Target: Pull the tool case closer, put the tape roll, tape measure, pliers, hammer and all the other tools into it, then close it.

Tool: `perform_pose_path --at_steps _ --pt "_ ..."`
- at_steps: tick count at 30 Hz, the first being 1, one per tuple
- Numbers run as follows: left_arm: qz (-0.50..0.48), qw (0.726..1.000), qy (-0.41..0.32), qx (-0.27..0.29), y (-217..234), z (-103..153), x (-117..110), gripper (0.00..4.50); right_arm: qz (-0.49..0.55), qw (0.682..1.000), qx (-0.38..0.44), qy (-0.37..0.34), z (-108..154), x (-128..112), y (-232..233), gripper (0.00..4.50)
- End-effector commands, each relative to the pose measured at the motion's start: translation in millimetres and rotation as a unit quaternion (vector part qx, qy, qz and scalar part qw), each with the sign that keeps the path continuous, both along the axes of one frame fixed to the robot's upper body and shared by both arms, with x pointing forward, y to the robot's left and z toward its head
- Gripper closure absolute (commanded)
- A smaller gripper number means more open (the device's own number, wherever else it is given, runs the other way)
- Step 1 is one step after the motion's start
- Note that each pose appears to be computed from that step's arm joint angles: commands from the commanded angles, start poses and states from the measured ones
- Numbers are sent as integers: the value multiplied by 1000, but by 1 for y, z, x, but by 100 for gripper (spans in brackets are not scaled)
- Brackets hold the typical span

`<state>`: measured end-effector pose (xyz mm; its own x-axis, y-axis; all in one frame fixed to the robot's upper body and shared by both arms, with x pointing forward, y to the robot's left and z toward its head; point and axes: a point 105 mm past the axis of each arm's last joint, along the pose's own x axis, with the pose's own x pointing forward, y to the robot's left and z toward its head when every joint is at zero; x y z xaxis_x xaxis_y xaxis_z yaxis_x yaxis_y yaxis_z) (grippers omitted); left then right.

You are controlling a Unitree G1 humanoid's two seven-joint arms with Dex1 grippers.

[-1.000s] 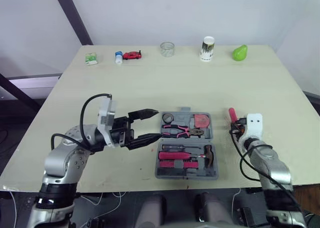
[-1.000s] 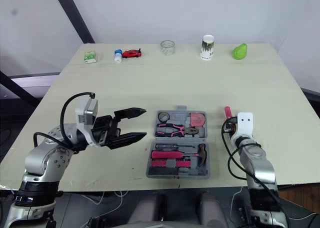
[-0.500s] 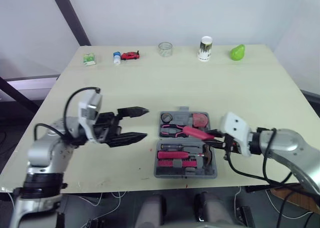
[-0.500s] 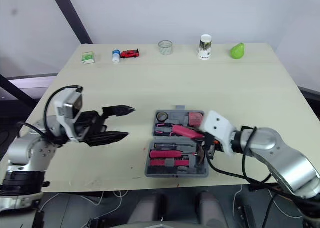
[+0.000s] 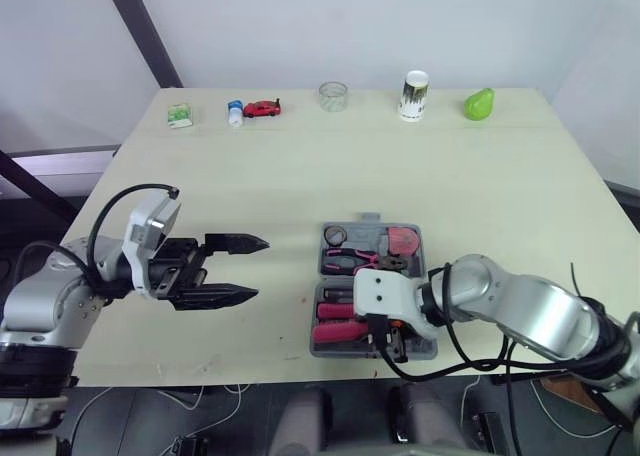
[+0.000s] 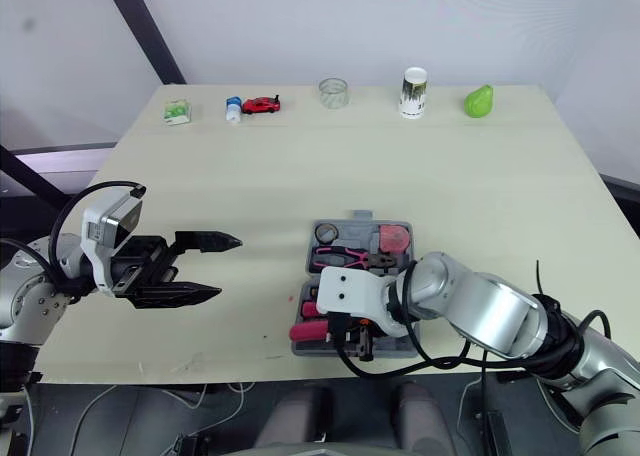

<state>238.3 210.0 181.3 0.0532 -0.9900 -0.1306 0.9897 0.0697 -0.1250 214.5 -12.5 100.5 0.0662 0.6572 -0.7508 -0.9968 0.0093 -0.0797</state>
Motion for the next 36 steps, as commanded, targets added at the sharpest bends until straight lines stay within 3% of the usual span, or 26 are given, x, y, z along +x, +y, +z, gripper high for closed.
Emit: perform_pose_path --at_steps 1,24,36 --pt "-43 999 -17 2 -3 9 -7 0 -4 1000 -9 -12 -1 2 1 407" --pt "-44 999 -25 20 5 2 -7 0 -23 999 -39 5 -31 3 16 407" --pt "-43 996 -26 71 23 -12 -18 0 -22 999 -43 6 -37 4 17 407"
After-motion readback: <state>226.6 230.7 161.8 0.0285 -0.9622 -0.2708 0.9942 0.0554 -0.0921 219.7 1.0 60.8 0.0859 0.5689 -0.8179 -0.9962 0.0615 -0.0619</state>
